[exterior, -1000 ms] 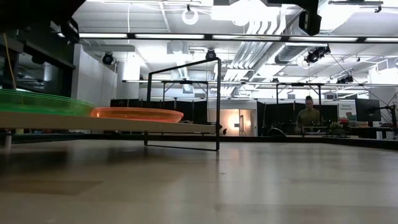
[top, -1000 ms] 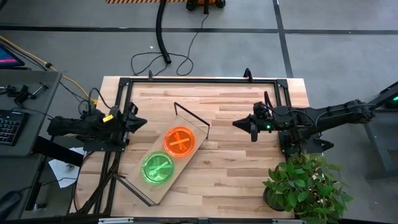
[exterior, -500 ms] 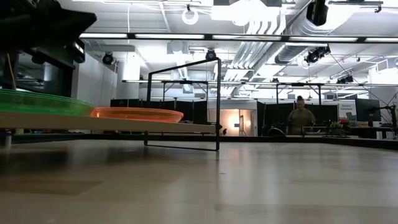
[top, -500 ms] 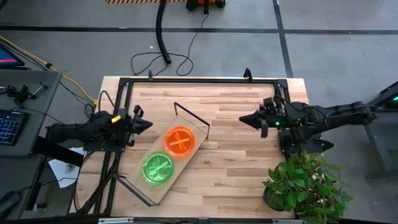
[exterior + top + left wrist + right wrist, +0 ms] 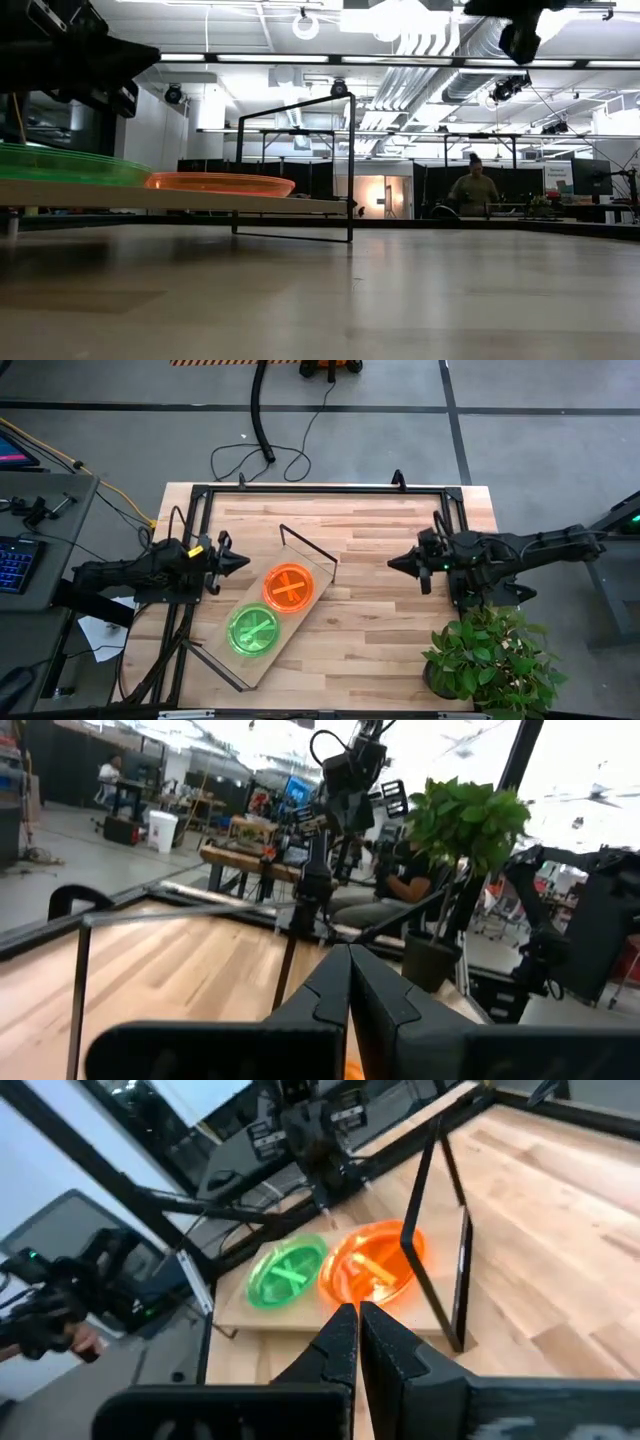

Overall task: Place and stack plates onto a shelf
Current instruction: Return to Home Position

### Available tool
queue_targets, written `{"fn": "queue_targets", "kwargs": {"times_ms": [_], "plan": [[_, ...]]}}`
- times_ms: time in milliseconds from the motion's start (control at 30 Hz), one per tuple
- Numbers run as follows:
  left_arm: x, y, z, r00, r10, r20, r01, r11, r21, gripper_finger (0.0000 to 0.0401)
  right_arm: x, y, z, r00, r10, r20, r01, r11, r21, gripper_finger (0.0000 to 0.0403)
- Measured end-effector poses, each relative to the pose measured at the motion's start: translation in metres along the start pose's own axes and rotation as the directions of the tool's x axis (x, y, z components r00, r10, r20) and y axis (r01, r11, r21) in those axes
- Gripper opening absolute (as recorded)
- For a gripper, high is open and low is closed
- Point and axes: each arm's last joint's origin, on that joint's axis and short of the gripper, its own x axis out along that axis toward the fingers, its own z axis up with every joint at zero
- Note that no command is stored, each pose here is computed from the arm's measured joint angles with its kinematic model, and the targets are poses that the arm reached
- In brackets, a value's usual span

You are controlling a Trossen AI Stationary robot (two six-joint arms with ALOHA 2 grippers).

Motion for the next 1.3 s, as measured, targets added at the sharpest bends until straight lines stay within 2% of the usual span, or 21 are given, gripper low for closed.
{"fn": "queue_targets", "kwargs": {"times_ms": [100, 233, 367, 600, 833, 1067, 1300], "plan": [[0.000, 0.001, -0.002, 1.000, 0.006, -0.021, -0.006, 1.000, -0.002, 0.0000, 0.003, -0.011, -0.019, 0.999, 0.047, 0.012, -0.047, 0.999, 0.005, 0.0000], [0.000, 0.001, -0.002, 1.000, 0.006, -0.022, -0.006, 1.000, -0.002, 0.0000, 0.001, -0.028, -0.045, 0.985, 0.141, 0.095, -0.143, 0.990, 0.013, 0.0000], [0.000, 0.001, -0.002, 1.000, 0.006, -0.022, -0.006, 1.000, -0.002, 0.0000, -0.007, -0.045, -0.067, 0.976, 0.168, 0.138, -0.171, 0.985, 0.009, 0.0000], [0.000, 0.001, -0.002, 1.000, 0.006, -0.022, -0.006, 1.000, -0.001, 0.0000, -0.024, -0.061, -0.084, 0.945, 0.229, 0.235, -0.224, 0.973, -0.047, 0.0000], [0.000, 0.001, -0.002, 1.000, 0.006, -0.022, -0.006, 1.000, -0.001, 0.0000, -0.032, -0.075, -0.101, 0.942, 0.201, 0.270, -0.184, 0.979, -0.088, 0.0000], [0.000, 0.001, -0.002, 1.000, 0.008, -0.023, -0.008, 1.000, -0.001, 0.0001, -0.024, -0.083, -0.114, 0.963, 0.155, 0.219, -0.128, 0.983, -0.133, 0.0000], [0.000, 0.001, -0.002, 1.000, 0.009, -0.025, -0.009, 1.000, -0.001, 0.0001, -0.024, -0.084, -0.113, 0.964, 0.140, 0.228, -0.085, 0.969, -0.234, 0.0000]]}}
